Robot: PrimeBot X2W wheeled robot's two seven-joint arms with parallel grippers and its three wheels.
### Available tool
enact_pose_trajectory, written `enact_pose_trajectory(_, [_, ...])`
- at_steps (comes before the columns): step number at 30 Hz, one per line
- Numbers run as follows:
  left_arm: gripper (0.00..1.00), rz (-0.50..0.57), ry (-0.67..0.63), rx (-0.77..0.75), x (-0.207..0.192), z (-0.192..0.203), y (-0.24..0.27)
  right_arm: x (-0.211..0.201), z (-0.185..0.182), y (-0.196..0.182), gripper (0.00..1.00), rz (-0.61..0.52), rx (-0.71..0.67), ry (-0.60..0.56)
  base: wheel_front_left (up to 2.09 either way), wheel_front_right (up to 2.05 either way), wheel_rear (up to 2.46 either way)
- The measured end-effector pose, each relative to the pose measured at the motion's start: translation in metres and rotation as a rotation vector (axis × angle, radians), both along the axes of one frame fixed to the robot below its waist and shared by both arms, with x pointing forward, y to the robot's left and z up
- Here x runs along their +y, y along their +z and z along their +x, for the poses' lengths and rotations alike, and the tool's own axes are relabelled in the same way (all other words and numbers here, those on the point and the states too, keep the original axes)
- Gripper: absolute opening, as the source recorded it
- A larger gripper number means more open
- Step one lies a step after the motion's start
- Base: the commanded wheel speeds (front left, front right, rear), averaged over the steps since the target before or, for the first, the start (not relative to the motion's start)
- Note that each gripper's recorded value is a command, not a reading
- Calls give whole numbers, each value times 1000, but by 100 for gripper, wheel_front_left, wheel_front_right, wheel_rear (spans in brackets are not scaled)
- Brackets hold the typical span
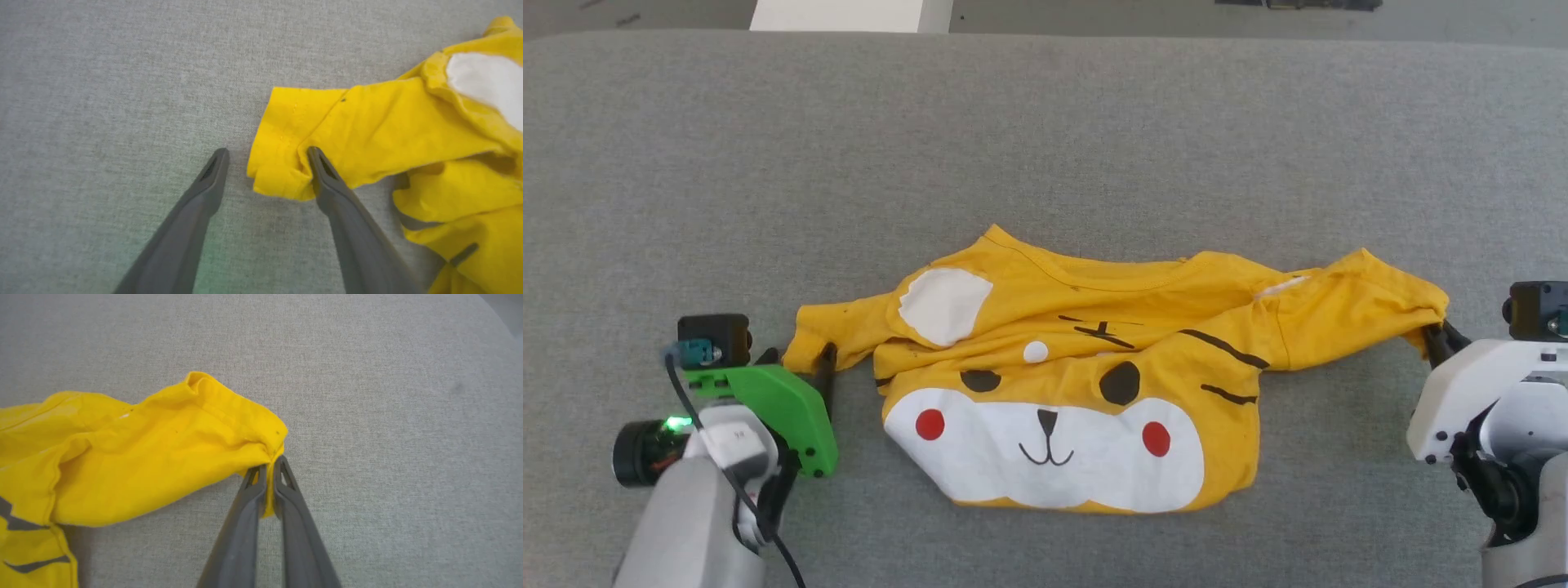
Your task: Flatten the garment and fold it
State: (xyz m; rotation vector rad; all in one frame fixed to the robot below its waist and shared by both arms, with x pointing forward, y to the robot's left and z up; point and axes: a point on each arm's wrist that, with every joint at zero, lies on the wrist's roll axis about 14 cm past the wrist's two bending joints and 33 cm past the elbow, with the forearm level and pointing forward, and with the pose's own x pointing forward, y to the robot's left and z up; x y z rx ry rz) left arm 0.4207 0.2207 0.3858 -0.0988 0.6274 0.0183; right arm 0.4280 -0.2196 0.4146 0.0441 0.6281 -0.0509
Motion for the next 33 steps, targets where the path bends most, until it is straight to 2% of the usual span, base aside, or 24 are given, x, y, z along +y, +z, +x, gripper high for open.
enact_pose_trajectory(4, [99, 13, -35, 123, -4, -3, -13, 1, -2, -4, 0, 6, 13, 4, 0, 0, 0])
enact_pose_trajectory(5, [57, 15, -42, 138, -4, -4, -14, 1, -2, -5, 0, 6, 16, 4, 0, 0, 0])
enact_pose_trajectory(6, [38, 19, -46, 154, -4, -4, -14, 1, -3, -5, 0, 7, 20, 4, 0, 0, 0])
enact_pose_trajectory(7, [12, 23, -52, 164, -4, -5, -13, 2, -3, -6, 0, 9, 22, 5, 0, 0, 0])
enact_pose_trajectory(8, [0, 25, -53, 167, -4, -5, -12, 2, -3, -6, 0, 11, 22, 5, 0, 0, 0])
enact_pose_trajectory(11, [0, 27, -54, 145, -5, -7, -7, 3, -5, -5, 0, 15, 24, 8, 0, 0, 0])
enact_pose_trajectory(14, [0, 34, -29, 48, -2, -3, 9, 4, -8, -3, 0, 23, 16, 8, 0, 0, 0])
enact_pose_trajectory(18, [0, 38, -3, -125, 6, 9, 48, 6, -2, 18, 0, 28, -66, 13, 0, 0, 0])
enact_pose_trajectory(21, [0, 10, -3, -258, 8, 18, 86, 10, 7, 45, 0, 16, -150, 28, 0, 0, 0])
enact_pose_trajectory(23, [0, -45, -10, -346, 5, 26, 116, 12, 18, 68, 0, -9, -205, 57, 0, 0, 0])
enact_pose_trajectory(27, [0, -161, -20, -478, 2, 47, 170, 14, 45, 116, 0, -96, -294, 137, 0, 0, 0])
enact_pose_trajectory(33, [0, -235, 21, -629, 11, 92, 237, 25, 97, 180, 0, -244, -387, 264, 0, 0, 0])
